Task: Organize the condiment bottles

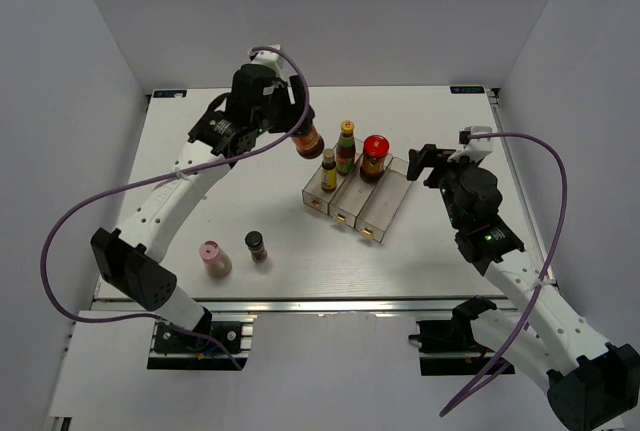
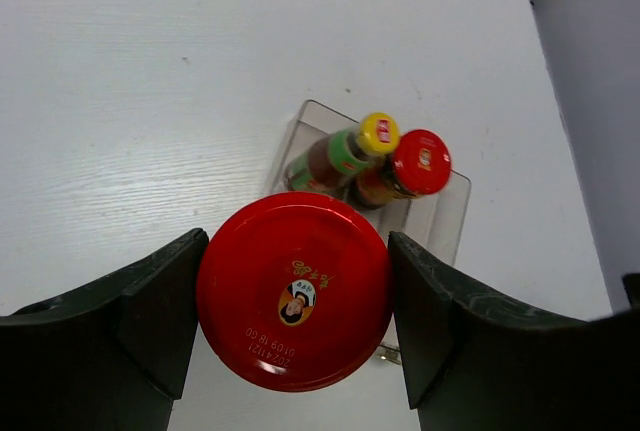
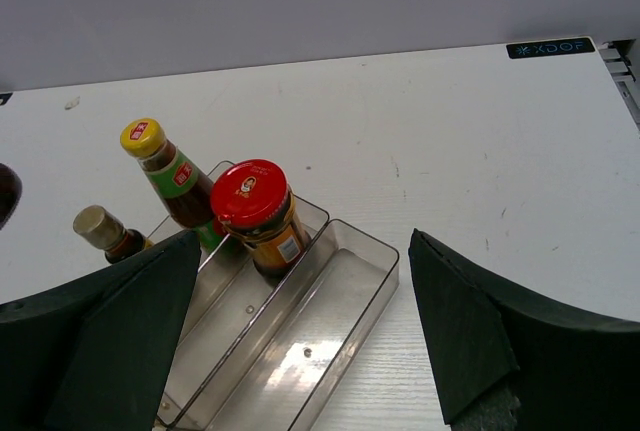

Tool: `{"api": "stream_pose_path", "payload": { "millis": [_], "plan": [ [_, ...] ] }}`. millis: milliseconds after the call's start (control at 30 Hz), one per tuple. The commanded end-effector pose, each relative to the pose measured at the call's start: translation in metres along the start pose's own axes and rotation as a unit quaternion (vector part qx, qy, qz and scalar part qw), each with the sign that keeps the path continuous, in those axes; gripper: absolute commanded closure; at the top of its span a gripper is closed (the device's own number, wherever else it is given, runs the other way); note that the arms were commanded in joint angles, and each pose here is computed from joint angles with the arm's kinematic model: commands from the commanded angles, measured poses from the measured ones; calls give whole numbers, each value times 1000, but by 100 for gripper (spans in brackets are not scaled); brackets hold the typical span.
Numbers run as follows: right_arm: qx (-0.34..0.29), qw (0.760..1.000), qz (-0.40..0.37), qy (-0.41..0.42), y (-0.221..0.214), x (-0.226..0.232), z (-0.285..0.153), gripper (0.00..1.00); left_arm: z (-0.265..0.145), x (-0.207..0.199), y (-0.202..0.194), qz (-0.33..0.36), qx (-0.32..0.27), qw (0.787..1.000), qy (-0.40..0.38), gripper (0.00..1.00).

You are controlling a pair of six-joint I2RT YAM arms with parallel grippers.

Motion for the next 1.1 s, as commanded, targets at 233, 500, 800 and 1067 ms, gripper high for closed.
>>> {"api": "stream_pose_path", "payload": {
  "millis": [233,500,800,1067],
  "plan": [
    [-30,999,0,-24,11,-8,-2,11,-17,-79,45,41,-78,987,-136,83],
    [-27,999,-1,-37,6,-13,-3,11,6,-107,16,67,-42,984,-160,84],
    [-16,997,-12,-70,0,-24,-5,11,40,-130,-16,82,-3,979,-187,84],
    [-10,996,-12,-87,-4,-31,-12,11,74,-135,-50,111,40,978,-170,84]
  ]
}}
Point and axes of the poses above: each gripper's point midway between its finger pads, its own z axis out along the fingers, its own x axis along the line the jaws close on, y = z × x, the point moved 4 cm from there along -z, back along the fingers, and after that the axes turned 9 degrees about z, right-handed, at the moved point
